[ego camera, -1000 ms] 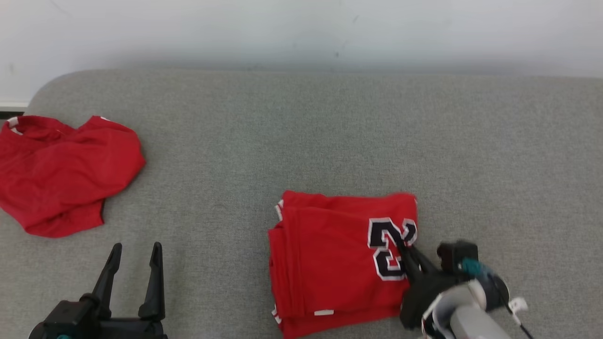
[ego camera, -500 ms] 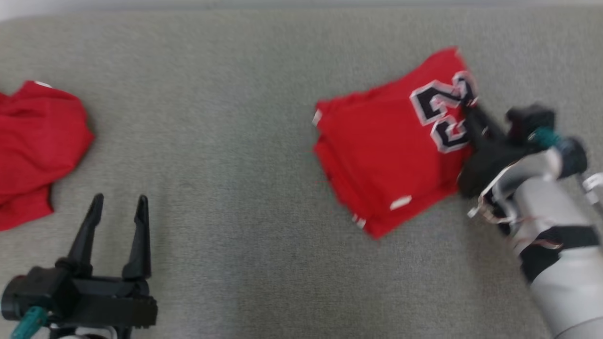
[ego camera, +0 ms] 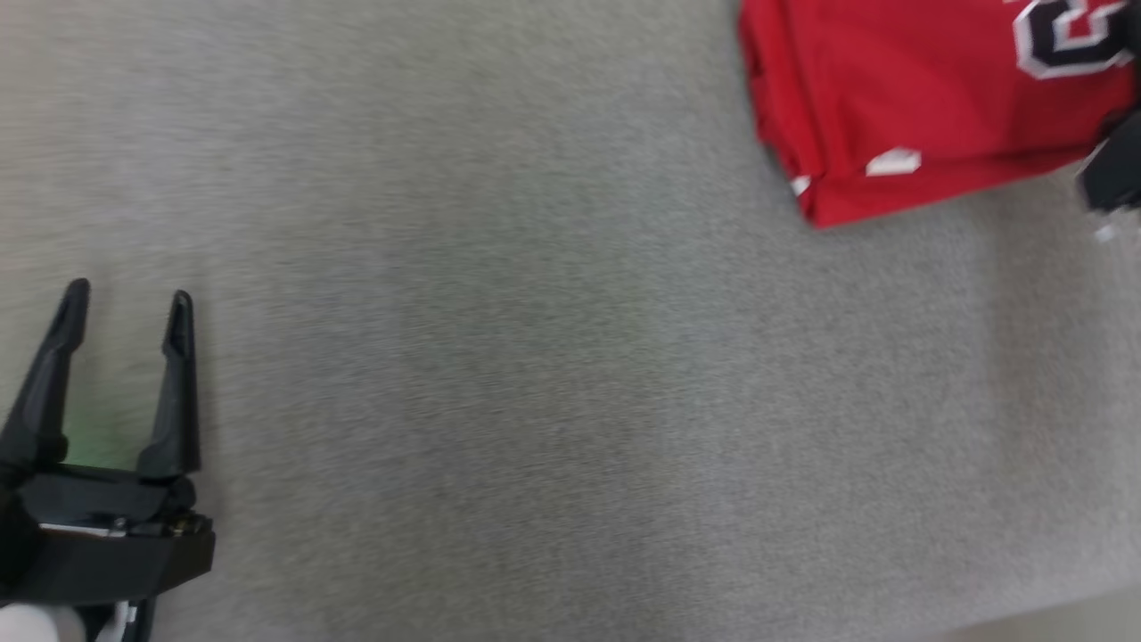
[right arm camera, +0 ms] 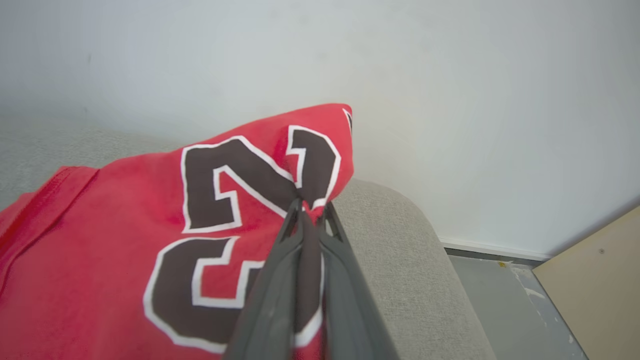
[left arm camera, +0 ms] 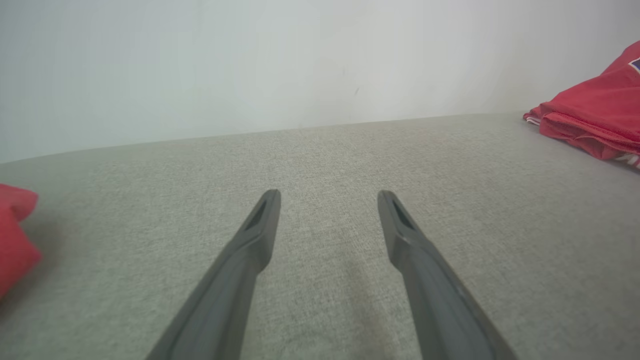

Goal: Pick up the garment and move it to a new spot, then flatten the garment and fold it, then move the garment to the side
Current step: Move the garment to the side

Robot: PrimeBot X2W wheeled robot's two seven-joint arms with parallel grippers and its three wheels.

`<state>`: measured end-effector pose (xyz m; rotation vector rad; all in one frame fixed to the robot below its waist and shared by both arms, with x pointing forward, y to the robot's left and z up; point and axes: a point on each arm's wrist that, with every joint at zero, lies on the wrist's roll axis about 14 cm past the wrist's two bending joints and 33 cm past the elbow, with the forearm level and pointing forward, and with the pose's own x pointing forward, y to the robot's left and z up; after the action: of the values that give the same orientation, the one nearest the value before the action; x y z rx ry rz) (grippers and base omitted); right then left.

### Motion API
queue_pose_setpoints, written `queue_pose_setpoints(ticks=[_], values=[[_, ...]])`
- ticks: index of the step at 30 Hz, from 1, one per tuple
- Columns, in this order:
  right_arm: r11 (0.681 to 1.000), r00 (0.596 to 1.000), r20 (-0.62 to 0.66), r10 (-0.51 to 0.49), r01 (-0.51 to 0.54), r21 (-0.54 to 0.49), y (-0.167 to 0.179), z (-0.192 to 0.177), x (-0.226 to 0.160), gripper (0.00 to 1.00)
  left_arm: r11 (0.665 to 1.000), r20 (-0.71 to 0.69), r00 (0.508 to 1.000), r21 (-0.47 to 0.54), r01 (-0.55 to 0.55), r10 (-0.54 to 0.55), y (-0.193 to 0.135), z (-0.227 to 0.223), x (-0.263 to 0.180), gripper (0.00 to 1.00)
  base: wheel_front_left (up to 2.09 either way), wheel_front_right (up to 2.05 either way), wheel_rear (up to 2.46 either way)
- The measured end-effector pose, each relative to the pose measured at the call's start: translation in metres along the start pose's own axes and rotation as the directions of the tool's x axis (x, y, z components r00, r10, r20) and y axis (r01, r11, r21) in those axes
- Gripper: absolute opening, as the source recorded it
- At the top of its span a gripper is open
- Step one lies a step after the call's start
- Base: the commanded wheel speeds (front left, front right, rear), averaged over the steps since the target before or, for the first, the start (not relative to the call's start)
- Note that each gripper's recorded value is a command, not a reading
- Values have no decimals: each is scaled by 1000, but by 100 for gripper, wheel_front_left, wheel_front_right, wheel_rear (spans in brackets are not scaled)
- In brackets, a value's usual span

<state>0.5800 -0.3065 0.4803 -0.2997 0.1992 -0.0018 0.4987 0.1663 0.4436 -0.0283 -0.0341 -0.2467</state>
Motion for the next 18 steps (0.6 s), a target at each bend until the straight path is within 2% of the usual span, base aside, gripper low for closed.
queue_pose_setpoints(ticks=[9, 18], values=[[978, 989, -81, -123, 107, -177, -70, 15, -7, 0, 996, -49, 995, -39, 83, -85, -23, -41, 15, 100, 0, 0, 0], [948, 961, -170, -219, 168, -272, -108, 8, -2, 0, 995, -53, 994, -48, 93, -95, -24, -50, 17, 100, 0, 0, 0]])
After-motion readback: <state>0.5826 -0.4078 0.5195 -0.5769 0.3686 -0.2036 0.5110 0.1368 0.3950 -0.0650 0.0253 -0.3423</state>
